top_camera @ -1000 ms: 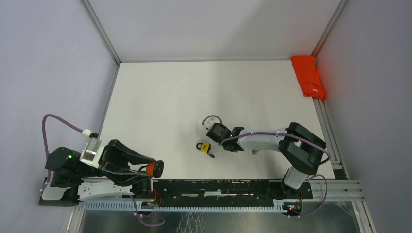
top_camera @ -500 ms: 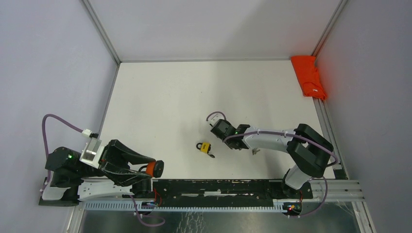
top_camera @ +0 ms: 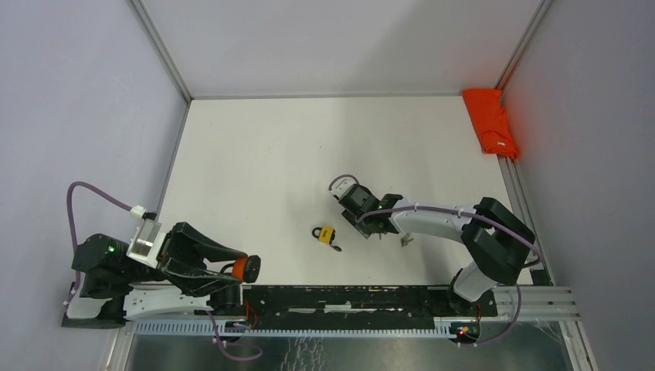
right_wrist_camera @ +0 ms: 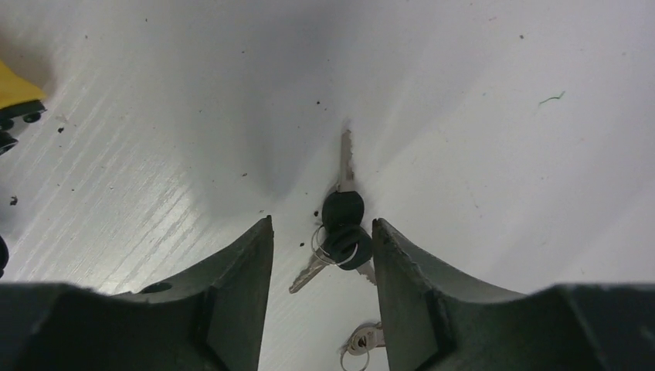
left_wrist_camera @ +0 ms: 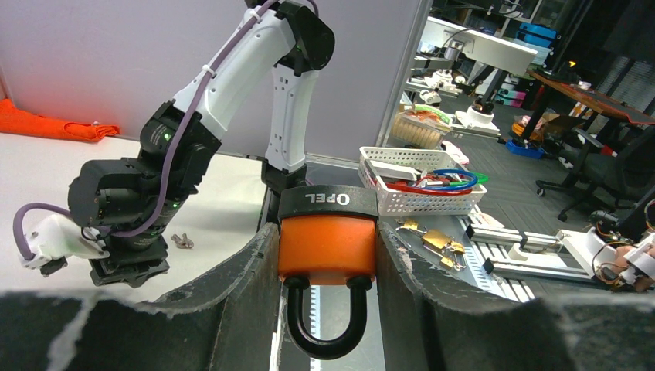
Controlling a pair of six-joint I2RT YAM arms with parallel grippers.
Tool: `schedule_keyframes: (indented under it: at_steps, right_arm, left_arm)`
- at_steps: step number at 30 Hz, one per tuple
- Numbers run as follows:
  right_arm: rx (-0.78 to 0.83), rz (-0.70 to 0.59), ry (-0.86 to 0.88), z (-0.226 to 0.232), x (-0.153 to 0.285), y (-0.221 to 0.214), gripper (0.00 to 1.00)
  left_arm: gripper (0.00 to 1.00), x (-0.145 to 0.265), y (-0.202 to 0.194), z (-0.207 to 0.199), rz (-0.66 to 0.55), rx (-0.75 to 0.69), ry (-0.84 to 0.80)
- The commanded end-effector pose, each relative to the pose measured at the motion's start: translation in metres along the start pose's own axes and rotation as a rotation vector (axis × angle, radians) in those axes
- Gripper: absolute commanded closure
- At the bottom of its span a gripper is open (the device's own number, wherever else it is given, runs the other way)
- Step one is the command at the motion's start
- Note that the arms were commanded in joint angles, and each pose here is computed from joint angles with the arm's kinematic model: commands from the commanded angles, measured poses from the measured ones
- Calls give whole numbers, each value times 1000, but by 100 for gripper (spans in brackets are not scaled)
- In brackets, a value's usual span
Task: Unlock with the key
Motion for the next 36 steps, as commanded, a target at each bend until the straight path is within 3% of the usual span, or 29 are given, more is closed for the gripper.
schedule_keyframes:
  at_steps: [1,11,22,36]
  right_arm:
    - [7,13,24,0,-11,-3,48]
    - [-51,74,138,-5,-24,-34,56]
    - [-92,157,205,0,-32,-65,77]
    - [-144,-128,266,-23,20,8,82]
  left_arm:
    - [98,-1,16,-5,-83,-51,-37]
    - [98,-2,18,-4,-86,-59,-34]
    - [98,-3,18,-5,-80,-51,-33]
    - [98,-3,18,-5,-85,-47,-31]
Point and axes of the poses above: each gripper's point midway between its finger pads, its own x axis back along the fingers, its own z axis along the line the jaws close on, y = z × x, the point moved 9 cm from there along x, back along the fingers, and after that the axes turned 7 degrees about x, right-handed, at the moved point
